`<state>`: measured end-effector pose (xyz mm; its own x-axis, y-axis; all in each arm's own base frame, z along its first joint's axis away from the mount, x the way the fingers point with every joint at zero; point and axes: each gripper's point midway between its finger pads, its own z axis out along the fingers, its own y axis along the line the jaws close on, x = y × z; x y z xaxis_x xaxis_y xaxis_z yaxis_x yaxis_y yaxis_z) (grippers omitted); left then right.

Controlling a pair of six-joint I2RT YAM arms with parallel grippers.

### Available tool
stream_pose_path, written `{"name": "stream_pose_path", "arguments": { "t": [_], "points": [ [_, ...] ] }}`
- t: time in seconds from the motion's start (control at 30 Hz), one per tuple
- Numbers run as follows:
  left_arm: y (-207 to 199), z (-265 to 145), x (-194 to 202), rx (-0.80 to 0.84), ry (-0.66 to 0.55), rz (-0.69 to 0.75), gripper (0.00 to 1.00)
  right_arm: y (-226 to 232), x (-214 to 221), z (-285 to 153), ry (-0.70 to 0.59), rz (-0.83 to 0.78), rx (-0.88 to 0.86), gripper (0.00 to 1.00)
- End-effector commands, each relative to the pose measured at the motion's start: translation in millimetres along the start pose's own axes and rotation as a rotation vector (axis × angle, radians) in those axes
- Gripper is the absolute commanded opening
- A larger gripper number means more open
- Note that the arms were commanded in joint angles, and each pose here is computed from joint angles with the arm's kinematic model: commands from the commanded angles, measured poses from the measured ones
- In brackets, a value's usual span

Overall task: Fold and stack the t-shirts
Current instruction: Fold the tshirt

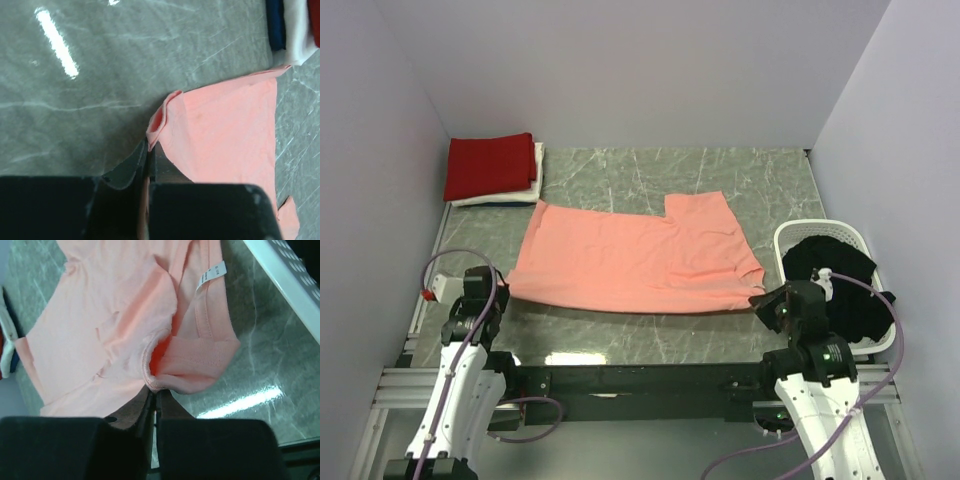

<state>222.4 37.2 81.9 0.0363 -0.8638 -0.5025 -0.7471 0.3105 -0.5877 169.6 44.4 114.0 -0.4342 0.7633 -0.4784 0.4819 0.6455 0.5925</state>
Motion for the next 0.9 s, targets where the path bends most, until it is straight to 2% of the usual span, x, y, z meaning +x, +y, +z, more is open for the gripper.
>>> {"name": "stream_pose_path", "arguments": {
  "t": [0.0, 0.03, 0.1, 0.13, 0.2, 0.27, 0.43, 0.47, 0.53, 0.6, 0.67, 0.7, 0.77, 0.8, 0.87],
  "points": [
    [14, -2, 0, -0.043, -0.022, -0.039, 0.07, 6, -7, -21, -0.020, 0.018, -0.025, 0.08],
    [12, -2, -2, -0.036, -0.026, -0.037, 0.16, 7, -10, -24, -0.033, 0.008, -0.025, 0.27],
    [4, -5, -9, -0.029, -0.043, -0.029, 0.28, 2, -12, -25, -0.038, -0.006, 0.006, 0.48],
    [0, -7, -12, -0.024, -0.047, -0.008, 0.40, 3, -17, -27, -0.054, -0.024, 0.015, 0.62],
    [-20, -11, -23, 0.005, -0.066, 0.000, 0.48, 6, -22, -27, -0.051, -0.065, 0.025, 0.69],
    [-40, -14, -31, 0.062, -0.074, 0.059, 0.55, 24, -31, -27, -0.055, -0.093, -0.009, 0.71],
    [-130, -14, -48, 0.234, -0.065, 0.168, 0.54, 74, -54, -7, -0.025, -0.213, -0.078, 0.72],
    [-136, 1, -35, 0.210, -0.011, 0.212, 0.53, 92, -63, -1, -0.042, -0.226, -0.119, 0.72],
    [-175, 0, -35, 0.259, -0.021, 0.269, 0.53, 113, -65, 18, 0.011, -0.267, -0.140, 0.70],
    [-201, 16, -18, 0.254, -0.001, 0.355, 0.53, 142, -77, 31, -0.006, -0.287, -0.215, 0.69],
    [-208, 42, 1, 0.207, 0.015, 0.442, 0.53, 163, -88, 54, -0.019, -0.290, -0.239, 0.69],
    [-226, 43, 6, 0.229, 0.012, 0.464, 0.52, 169, -90, 61, -0.016, -0.297, -0.246, 0.69],
    [-223, 71, 23, 0.161, 0.029, 0.538, 0.51, 183, -97, 85, -0.014, -0.309, -0.245, 0.68],
    [-239, 73, 25, 0.178, 0.021, 0.556, 0.51, 185, -99, 93, -0.012, -0.327, -0.237, 0.67],
    [-235, 98, 43, 0.125, 0.045, 0.600, 0.50, 191, -105, 117, -0.001, -0.340, -0.204, 0.67]
  ]
}}
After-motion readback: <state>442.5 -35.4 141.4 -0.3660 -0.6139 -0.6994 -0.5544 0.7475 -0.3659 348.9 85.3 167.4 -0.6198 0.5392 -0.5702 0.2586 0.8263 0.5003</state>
